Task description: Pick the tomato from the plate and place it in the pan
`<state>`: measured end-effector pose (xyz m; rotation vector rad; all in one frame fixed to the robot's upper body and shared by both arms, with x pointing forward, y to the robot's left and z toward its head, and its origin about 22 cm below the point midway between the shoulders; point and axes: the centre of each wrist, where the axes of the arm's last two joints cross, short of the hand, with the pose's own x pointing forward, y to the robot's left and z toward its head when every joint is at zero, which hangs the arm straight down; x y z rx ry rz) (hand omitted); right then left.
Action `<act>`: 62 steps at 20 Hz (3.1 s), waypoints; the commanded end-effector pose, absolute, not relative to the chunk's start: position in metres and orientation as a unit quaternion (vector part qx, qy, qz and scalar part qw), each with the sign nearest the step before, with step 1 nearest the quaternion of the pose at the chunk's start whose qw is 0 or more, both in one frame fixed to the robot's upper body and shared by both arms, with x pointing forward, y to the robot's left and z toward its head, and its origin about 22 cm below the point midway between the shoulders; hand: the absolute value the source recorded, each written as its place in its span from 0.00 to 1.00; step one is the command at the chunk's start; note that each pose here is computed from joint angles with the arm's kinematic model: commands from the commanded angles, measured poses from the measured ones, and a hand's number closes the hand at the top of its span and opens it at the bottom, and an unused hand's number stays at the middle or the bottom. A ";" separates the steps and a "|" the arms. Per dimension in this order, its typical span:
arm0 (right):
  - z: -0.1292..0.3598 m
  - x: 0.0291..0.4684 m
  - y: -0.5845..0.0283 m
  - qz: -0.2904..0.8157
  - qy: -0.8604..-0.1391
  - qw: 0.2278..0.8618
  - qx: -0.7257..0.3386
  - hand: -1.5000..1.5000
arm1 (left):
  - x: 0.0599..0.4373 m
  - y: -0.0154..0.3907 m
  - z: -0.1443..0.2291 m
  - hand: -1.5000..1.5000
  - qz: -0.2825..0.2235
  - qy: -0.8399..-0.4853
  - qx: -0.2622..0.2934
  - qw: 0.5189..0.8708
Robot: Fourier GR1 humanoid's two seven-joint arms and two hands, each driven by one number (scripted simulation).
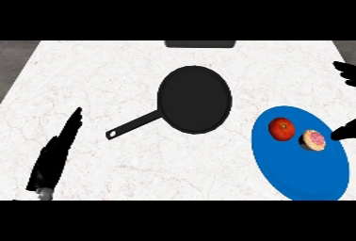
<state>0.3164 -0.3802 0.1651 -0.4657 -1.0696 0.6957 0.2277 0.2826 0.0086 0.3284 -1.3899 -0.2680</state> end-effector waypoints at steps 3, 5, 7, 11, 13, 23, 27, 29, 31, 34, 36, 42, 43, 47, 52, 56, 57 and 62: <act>0.178 0.347 -0.329 0.372 -0.438 0.792 -0.207 0.00 | 0.219 0.283 0.006 0.50 -0.121 -0.635 0.156 0.747; 0.178 0.354 -0.327 0.375 -0.424 0.799 -0.201 0.00 | 0.211 0.285 0.003 0.50 -0.128 -0.629 0.150 0.752; 0.185 0.364 -0.319 0.395 -0.397 0.805 -0.196 0.00 | 0.218 0.282 -0.005 0.50 -0.123 -0.635 0.145 0.749; 0.175 0.366 -0.310 0.434 -0.365 0.800 -0.196 0.00 | 0.234 0.284 0.004 0.50 -0.120 -0.633 0.155 0.749; 0.168 0.375 -0.299 0.456 -0.341 0.795 -0.209 0.00 | 0.220 0.283 0.006 0.50 -0.116 -0.636 0.150 0.748; 0.158 0.385 -0.268 0.508 -0.263 0.795 -0.204 0.00 | 0.223 0.270 0.016 0.50 -0.123 -0.637 0.149 0.746; 0.143 0.382 -0.247 0.510 -0.254 0.798 -0.197 0.00 | 0.220 0.298 0.021 0.50 -0.122 -0.635 0.152 0.748; 0.138 0.375 -0.261 0.513 -0.236 0.796 -0.215 0.00 | 0.224 0.284 0.015 0.50 -0.115 -0.630 0.160 0.751; 0.130 0.383 -0.259 0.518 -0.210 0.799 -0.221 0.00 | 0.233 0.267 0.016 0.50 -0.121 -0.639 0.150 0.745; 0.119 0.382 -0.234 0.521 -0.212 0.799 -0.212 0.00 | 0.224 0.293 0.017 0.50 -0.129 -0.637 0.160 0.743; 0.109 0.383 -0.252 0.523 -0.202 0.797 -0.225 0.00 | 0.221 0.282 0.003 0.50 -0.122 -0.636 0.150 0.747; 0.098 0.372 -0.254 0.530 -0.181 0.803 -0.205 0.00 | 0.230 0.268 0.008 0.50 -0.121 -0.631 0.154 0.751; 0.101 0.381 -0.255 0.528 -0.178 0.799 -0.225 0.00 | 0.212 0.286 0.011 0.50 -0.122 -0.630 0.153 0.752; 0.109 0.373 -0.261 0.524 -0.180 0.801 -0.225 0.00 | 0.222 0.282 0.004 0.50 -0.118 -0.640 0.156 0.743; 0.074 0.377 -0.246 0.531 -0.176 0.799 -0.222 0.00 | 0.225 0.267 0.014 0.50 -0.118 -0.632 0.147 0.751; 0.077 0.362 -0.266 0.525 -0.178 0.800 -0.229 0.00 | 0.214 0.279 -0.012 0.50 -0.123 -0.628 0.163 0.751; 0.063 0.373 -0.246 0.524 -0.169 0.804 -0.226 0.00 | 0.231 0.292 0.010 0.50 -0.116 -0.631 0.158 0.751; 0.046 0.366 -0.264 0.516 -0.183 0.807 -0.220 0.00 | 0.211 0.288 0.015 0.50 -0.119 -0.629 0.152 0.753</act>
